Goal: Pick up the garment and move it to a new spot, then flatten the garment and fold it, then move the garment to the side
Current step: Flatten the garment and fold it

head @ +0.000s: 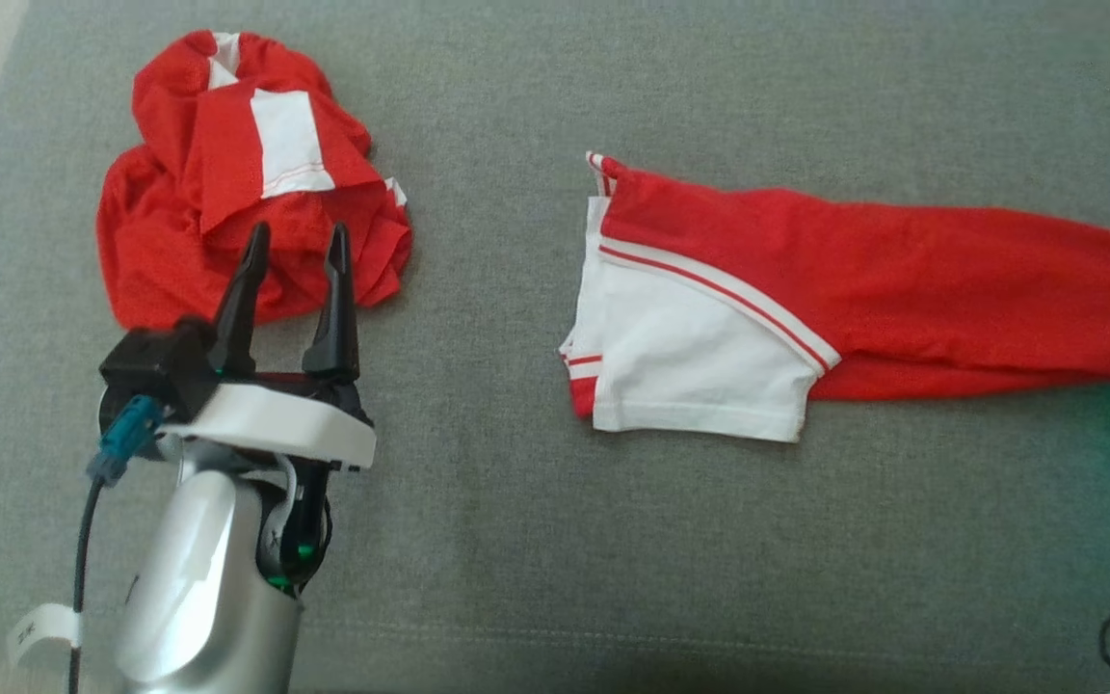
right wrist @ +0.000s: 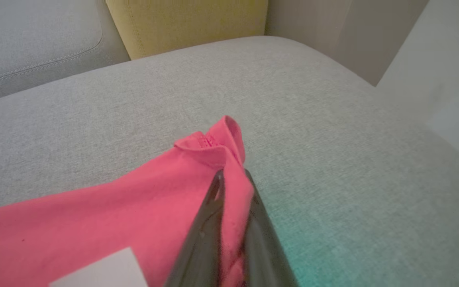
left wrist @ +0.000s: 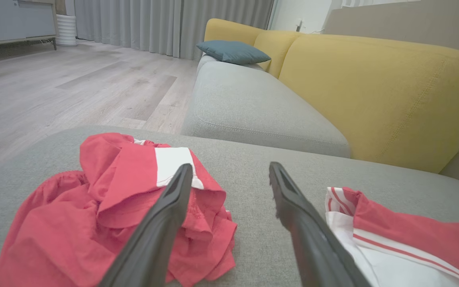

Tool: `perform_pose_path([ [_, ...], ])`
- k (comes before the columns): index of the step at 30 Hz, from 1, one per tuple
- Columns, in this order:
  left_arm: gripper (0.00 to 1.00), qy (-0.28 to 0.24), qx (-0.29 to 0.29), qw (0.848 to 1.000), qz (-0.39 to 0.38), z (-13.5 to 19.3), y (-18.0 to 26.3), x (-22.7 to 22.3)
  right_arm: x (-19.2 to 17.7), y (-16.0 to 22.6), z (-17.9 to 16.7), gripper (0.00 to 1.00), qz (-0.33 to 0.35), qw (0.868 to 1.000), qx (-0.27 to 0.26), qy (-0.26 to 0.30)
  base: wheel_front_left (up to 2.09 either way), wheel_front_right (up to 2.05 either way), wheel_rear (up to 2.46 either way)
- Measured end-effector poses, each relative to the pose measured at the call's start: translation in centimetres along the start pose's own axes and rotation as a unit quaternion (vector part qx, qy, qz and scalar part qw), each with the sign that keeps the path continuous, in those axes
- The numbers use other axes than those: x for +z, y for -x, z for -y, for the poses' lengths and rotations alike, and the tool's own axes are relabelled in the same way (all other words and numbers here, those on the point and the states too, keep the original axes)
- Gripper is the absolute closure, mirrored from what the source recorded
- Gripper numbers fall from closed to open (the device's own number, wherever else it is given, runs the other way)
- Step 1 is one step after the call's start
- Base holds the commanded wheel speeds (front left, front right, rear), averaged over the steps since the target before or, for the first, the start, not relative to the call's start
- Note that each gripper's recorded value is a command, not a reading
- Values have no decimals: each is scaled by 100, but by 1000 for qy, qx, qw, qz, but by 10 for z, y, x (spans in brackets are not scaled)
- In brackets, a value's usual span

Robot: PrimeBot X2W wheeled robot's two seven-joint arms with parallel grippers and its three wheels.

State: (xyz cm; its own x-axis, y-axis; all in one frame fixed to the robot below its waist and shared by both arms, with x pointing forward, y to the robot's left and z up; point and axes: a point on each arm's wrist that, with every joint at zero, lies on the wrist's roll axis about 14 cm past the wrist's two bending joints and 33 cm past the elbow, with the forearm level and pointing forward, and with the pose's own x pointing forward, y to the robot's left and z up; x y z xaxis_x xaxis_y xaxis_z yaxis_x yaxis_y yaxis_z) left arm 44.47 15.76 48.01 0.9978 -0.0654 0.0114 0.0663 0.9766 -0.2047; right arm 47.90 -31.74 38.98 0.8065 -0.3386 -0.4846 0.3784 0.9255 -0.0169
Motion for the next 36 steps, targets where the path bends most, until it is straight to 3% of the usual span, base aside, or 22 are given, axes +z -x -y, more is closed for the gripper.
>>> perform_pose_path([
  [4,0,0,-3,1000,9,3,3,8,5,9,-8,100,12,1000,4,-10,0,0,0],
  [10,0,5,-3,1000,7,6,20,9,28,25,-49,100,53,996,64,-16,0,0,0],
  [16,0,6,-6,1000,18,11,36,18,65,51,-92,100,107,985,137,-22,0,0,0],
  [23,0,7,1,1000,24,9,60,23,82,103,-172,100,132,952,275,-27,0,0,0],
  [29,0,5,14,999,35,2,72,31,40,150,-229,100,91,921,379,-5,0,0,0],
  [36,0,11,41,999,34,-14,85,30,4,173,-271,100,55,896,441,18,0,0,0],
])
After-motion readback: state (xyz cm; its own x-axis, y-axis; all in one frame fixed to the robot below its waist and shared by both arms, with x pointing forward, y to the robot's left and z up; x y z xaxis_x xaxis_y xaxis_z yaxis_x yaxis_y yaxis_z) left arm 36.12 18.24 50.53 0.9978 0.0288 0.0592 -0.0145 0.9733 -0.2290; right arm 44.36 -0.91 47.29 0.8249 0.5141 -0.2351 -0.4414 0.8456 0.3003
